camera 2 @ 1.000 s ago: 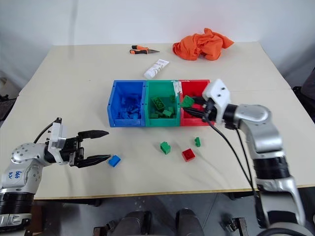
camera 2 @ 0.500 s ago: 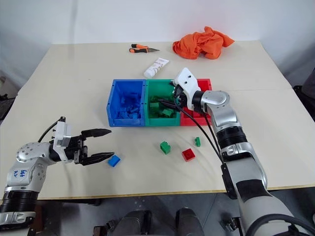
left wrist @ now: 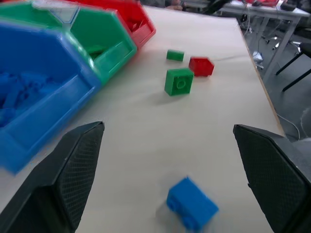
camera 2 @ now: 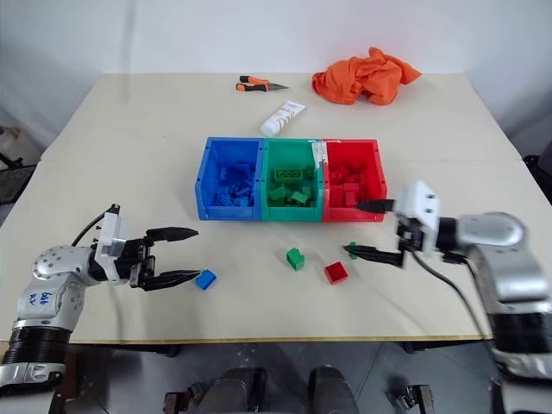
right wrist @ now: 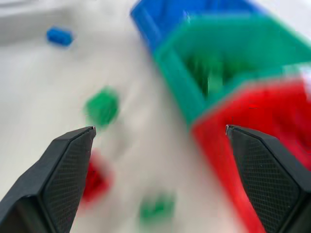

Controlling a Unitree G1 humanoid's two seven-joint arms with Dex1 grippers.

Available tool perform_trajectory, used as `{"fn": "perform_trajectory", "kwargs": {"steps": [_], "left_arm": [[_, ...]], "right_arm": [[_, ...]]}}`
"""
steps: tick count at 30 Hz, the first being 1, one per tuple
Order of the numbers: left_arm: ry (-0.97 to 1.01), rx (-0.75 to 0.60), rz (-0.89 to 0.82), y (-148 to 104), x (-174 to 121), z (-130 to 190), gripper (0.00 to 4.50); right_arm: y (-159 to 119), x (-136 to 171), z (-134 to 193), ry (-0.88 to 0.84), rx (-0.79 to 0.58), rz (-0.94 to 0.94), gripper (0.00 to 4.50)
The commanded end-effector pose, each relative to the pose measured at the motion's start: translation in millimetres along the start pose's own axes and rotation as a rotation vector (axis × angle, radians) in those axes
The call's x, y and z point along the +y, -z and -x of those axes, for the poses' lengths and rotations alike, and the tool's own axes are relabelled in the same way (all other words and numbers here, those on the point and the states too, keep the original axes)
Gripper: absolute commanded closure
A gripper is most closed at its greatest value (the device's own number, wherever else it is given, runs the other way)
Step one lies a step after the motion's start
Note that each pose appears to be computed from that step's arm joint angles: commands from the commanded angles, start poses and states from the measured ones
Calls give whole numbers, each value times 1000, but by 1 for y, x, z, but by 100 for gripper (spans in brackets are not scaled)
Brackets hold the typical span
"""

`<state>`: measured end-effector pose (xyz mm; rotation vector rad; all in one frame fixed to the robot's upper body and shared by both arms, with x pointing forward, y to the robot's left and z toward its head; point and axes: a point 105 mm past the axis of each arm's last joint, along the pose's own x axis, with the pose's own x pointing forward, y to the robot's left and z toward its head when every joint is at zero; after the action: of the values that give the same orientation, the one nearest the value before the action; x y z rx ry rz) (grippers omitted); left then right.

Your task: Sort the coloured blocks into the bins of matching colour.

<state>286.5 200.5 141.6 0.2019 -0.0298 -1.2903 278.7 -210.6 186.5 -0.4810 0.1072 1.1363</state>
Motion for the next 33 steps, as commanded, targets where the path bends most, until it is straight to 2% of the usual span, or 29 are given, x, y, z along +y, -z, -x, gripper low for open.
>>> {"fn": "perform_trajectory", "kwargs": {"steps": [1,4,7,12,23,31,33], "left_arm": [[-5,11,-38,-5,2,6,0],[-13,3,-35,-5,2,6,0],[-14,2,-34,-6,1,6,0],[-22,2,-41,-7,-1,6,0],[-65,-12,-36,-11,-15,7,0],[-97,-13,-29,-11,-20,8,0],[-103,-14,-28,-10,-20,7,0]], "right_arm": [[7,8,33,31,85,-3,3],[29,18,58,49,190,-58,3],[38,16,60,53,217,-62,3],[36,6,29,28,152,-46,3],[53,-18,-40,-41,91,-29,3],[65,-22,-63,-72,94,-58,3],[68,-24,-65,-53,93,-67,42]]}}
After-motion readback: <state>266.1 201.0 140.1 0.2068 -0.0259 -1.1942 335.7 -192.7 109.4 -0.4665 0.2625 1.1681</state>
